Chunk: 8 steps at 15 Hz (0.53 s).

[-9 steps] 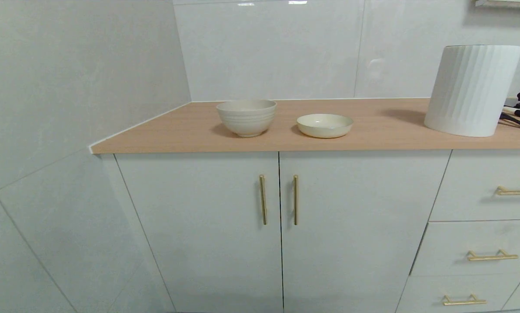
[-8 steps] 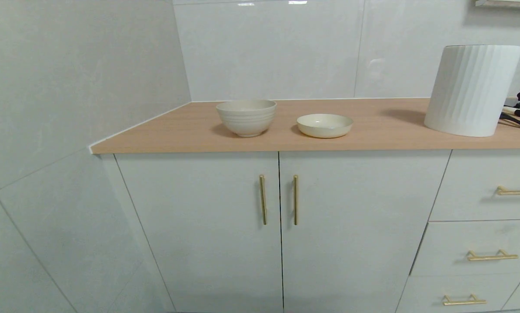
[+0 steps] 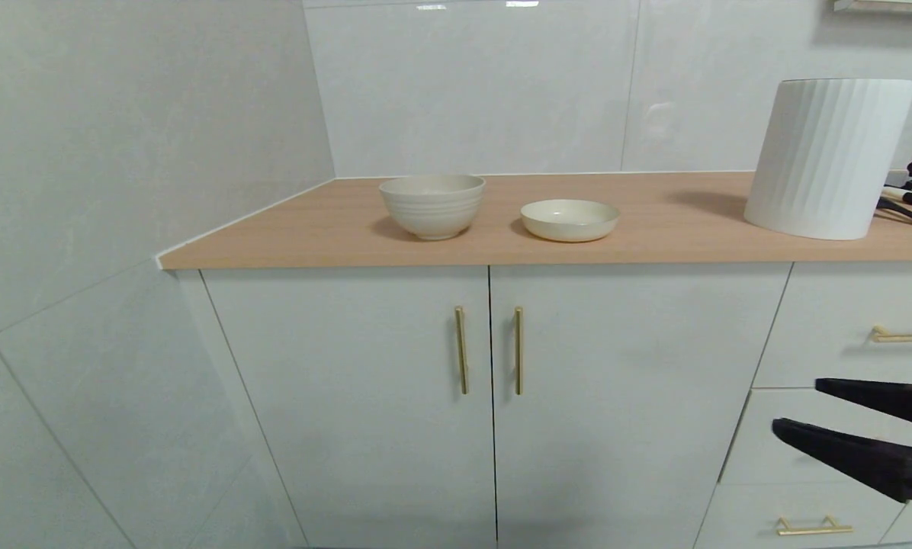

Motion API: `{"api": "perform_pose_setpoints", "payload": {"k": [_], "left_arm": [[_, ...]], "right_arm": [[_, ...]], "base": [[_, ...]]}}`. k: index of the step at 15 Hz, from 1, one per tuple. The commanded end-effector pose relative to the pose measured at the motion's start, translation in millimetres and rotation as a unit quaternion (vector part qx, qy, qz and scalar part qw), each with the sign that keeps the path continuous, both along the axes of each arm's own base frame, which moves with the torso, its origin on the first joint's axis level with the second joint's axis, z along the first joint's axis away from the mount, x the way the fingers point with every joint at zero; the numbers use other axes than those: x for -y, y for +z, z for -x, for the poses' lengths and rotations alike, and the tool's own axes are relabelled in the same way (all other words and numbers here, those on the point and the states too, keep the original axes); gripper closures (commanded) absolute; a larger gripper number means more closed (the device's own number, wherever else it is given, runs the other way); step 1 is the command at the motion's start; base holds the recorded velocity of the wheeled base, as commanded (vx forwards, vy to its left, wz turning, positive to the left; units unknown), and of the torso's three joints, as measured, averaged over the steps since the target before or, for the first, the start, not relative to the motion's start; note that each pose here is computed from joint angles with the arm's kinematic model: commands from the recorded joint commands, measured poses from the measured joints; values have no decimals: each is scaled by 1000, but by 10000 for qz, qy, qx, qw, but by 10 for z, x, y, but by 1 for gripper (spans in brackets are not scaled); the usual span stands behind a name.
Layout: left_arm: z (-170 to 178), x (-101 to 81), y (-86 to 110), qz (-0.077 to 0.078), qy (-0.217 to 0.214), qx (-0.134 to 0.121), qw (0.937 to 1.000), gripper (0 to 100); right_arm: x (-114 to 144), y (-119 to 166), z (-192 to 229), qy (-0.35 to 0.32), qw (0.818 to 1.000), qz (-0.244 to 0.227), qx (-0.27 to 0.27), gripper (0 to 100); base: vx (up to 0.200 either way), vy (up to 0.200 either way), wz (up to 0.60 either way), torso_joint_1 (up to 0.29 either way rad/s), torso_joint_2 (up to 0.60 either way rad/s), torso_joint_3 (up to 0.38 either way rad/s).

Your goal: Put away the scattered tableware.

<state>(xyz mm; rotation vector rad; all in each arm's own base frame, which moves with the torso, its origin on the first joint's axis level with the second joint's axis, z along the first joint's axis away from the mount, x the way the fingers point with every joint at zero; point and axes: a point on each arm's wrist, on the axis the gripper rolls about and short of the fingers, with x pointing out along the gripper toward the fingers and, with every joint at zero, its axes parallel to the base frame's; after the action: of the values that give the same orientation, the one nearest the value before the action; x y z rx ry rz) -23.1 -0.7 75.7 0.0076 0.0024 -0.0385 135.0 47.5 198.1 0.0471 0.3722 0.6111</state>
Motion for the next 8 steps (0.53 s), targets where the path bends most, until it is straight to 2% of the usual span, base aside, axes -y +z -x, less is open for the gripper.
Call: {"api": "perform_pose_setpoints", "payload": {"k": [1, 4, 8], "left_arm": [[0, 0, 0, 0, 1, -3, 10000, 0], [0, 0, 0, 0, 1, -3, 10000, 0], [0, 0, 0, 0, 1, -3, 10000, 0]], "right_arm": [[-347, -121, -633, 367, 9977, 163, -539, 0], [-638, -227, -984, 655, 9962, 173, -539, 0], [-999, -389, -1297, 860, 9940, -80, -678, 0]], "base": [[0, 0, 0, 0, 0, 0], [0, 0, 0, 0, 0, 0], [0, 0, 0, 0, 0, 0]]}}
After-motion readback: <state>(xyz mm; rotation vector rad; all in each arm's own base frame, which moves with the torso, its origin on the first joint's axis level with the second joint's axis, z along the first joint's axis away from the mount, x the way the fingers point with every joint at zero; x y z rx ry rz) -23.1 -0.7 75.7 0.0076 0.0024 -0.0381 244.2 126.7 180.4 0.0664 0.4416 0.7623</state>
